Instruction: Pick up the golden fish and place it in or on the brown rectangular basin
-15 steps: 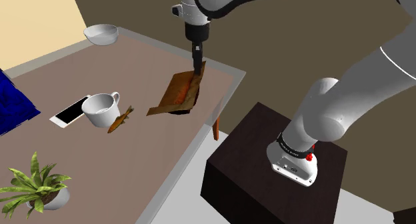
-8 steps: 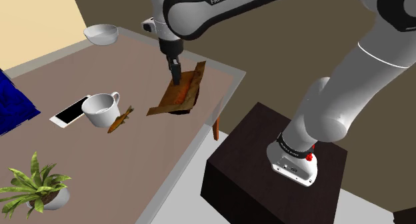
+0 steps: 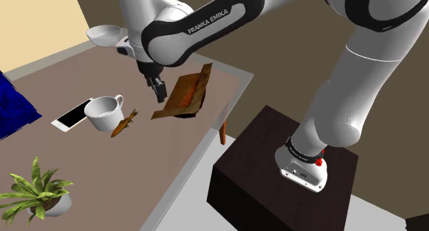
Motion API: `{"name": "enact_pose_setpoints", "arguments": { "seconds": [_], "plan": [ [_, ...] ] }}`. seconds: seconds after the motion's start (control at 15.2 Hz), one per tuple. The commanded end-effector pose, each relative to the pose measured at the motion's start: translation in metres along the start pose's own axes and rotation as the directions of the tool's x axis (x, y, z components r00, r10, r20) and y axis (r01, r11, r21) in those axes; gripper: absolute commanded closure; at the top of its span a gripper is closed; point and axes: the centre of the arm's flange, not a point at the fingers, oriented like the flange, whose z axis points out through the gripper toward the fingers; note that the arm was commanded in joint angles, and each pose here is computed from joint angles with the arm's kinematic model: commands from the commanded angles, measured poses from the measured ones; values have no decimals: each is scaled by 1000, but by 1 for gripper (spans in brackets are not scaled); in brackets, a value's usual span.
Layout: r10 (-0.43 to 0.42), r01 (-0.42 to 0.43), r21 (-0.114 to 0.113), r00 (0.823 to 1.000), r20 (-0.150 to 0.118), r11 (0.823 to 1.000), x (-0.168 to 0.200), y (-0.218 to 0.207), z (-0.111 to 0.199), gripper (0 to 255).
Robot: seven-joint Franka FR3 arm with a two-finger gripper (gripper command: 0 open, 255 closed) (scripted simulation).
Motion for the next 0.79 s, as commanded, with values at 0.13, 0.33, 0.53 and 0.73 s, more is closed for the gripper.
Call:
{"name": "enact_pose_setpoints", "arguments": {
  "seconds": [0.13,0.33,0.53,0.73],
  "plan": [
    [-146,146,-29,989,-15,989,47,-6,20,0],
    [-253,251,-51,967,-23,967,81,-15,35,0],
    [-301,299,-61,953,-25,952,96,-20,47,0],
    [-301,299,-61,953,-25,952,97,-19,63,0]
  ]
}}
